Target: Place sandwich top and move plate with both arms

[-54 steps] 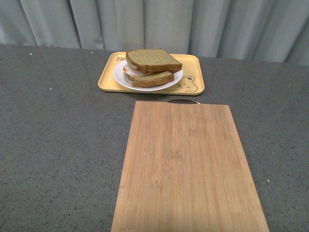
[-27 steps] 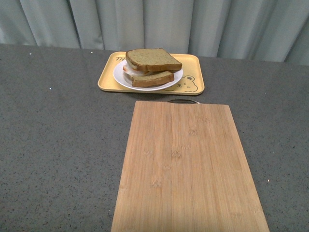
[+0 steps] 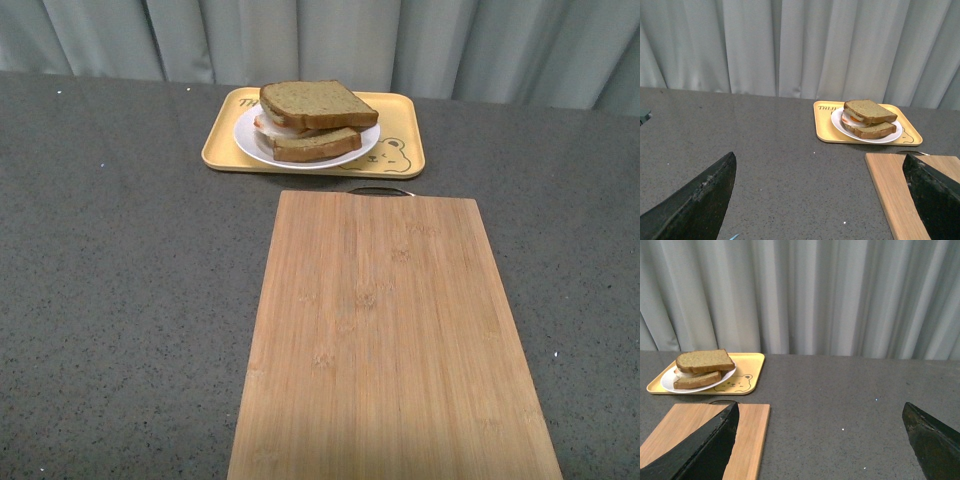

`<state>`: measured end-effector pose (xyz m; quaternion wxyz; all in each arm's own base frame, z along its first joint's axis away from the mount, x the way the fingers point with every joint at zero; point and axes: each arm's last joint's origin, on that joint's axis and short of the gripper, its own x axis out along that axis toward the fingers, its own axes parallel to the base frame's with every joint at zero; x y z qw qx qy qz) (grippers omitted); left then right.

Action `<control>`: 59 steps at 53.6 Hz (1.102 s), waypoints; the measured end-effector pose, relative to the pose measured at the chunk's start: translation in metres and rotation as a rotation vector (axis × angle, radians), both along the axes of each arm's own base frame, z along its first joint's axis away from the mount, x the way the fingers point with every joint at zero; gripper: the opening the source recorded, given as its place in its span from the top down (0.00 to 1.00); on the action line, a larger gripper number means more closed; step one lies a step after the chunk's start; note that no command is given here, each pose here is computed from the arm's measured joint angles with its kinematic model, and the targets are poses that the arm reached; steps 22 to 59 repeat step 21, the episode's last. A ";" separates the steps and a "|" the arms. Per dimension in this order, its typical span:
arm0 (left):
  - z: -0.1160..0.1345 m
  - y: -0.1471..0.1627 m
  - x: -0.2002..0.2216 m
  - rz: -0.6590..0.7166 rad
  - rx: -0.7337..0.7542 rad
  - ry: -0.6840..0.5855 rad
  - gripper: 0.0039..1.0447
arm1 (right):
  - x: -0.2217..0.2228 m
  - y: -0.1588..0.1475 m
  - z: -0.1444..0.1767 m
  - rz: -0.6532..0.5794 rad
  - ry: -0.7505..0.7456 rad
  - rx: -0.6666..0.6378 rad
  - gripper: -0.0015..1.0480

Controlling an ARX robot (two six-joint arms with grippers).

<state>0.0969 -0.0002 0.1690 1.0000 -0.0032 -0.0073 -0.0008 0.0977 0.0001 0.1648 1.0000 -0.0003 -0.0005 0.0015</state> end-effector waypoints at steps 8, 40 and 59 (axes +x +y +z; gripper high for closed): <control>0.000 0.000 0.000 0.000 0.000 0.000 0.06 | 0.000 0.000 0.000 0.000 0.000 0.000 0.09; 0.000 0.000 0.000 0.000 0.000 0.000 0.06 | 0.000 0.000 0.000 0.000 0.000 0.000 0.09; 0.000 0.000 0.000 0.000 0.000 0.000 0.06 | 0.000 0.000 0.000 0.000 0.000 0.000 0.09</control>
